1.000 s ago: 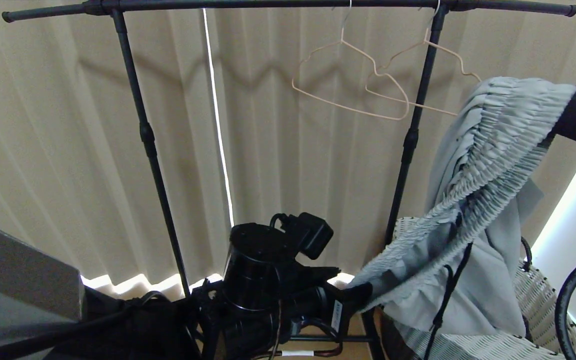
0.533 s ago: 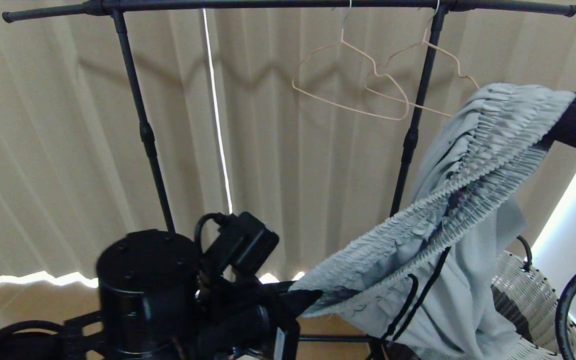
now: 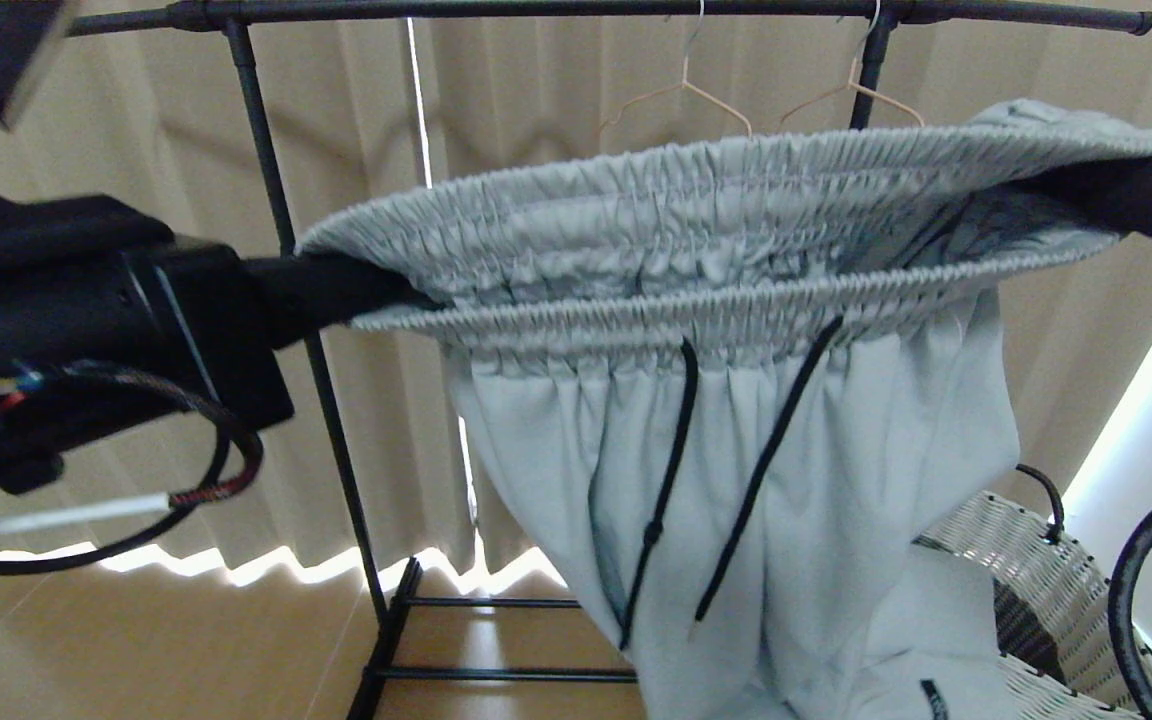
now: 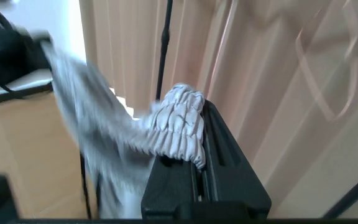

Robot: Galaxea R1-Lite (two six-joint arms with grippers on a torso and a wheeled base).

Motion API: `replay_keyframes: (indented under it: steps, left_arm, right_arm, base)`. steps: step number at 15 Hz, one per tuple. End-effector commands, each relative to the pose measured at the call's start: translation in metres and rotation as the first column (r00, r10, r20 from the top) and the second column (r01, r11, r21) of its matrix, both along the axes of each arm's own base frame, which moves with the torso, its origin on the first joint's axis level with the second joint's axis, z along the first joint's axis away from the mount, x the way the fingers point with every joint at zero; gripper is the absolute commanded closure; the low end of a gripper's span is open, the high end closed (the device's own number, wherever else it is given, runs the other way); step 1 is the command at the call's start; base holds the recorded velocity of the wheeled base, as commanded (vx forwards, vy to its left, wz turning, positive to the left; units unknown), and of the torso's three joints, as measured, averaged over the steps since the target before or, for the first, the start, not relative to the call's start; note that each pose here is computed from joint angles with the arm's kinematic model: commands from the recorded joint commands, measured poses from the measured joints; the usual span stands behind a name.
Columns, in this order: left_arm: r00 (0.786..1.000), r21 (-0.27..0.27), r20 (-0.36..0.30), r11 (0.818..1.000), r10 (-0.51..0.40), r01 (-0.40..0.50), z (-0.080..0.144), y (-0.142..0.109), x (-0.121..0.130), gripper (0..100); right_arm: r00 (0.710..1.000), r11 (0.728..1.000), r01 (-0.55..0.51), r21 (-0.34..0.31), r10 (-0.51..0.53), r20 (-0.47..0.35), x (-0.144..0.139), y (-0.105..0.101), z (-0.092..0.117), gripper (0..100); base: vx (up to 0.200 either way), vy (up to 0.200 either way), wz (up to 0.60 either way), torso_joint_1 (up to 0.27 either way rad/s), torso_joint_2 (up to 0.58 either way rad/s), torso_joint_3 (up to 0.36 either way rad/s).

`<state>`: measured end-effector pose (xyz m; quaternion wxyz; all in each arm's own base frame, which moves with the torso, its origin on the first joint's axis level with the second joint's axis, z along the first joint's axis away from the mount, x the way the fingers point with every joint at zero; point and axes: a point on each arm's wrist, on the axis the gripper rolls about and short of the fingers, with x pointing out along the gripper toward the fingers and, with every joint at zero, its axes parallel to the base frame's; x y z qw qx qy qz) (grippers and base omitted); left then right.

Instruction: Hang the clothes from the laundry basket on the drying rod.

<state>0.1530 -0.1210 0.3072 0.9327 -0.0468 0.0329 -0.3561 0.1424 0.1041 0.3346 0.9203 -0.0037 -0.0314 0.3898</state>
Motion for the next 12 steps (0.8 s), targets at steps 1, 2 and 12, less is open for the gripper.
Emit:
replay_keyframes:
  steps: [1, 2, 12]
  left_arm:
    - [0.998, -0.019, 0.025, 0.998, 0.056, -0.056, 0.028, 0.012, 0.002, 100]
    - [0.998, 0.013, -0.016, 0.998, 0.068, -0.068, 0.030, 0.012, 0.004, 100]
    - [0.972, 0.237, -0.115, 0.956, 0.206, -0.175, 0.008, 0.008, 0.046, 100]
  right_arm:
    - [1.000, 1.000, 0.013, 0.007, -0.014, 0.011, 0.002, -0.002, 0.001, 100]
    - [1.000, 1.000, 0.027, 0.001, -0.027, 0.006, 0.004, -0.003, 0.000, 100]
    - [0.979, 0.985, 0.153, -0.085, -0.162, -0.120, 0.046, -0.007, -0.037, 100]
  base:
    - [0.000, 0.000, 0.00, 0.000, 0.00, 0.000]
    - [0.000, 0.000, 0.00, 0.000, 0.00, 0.000]
    - [0.000, 0.000, 0.00, 0.000, 0.00, 0.000]
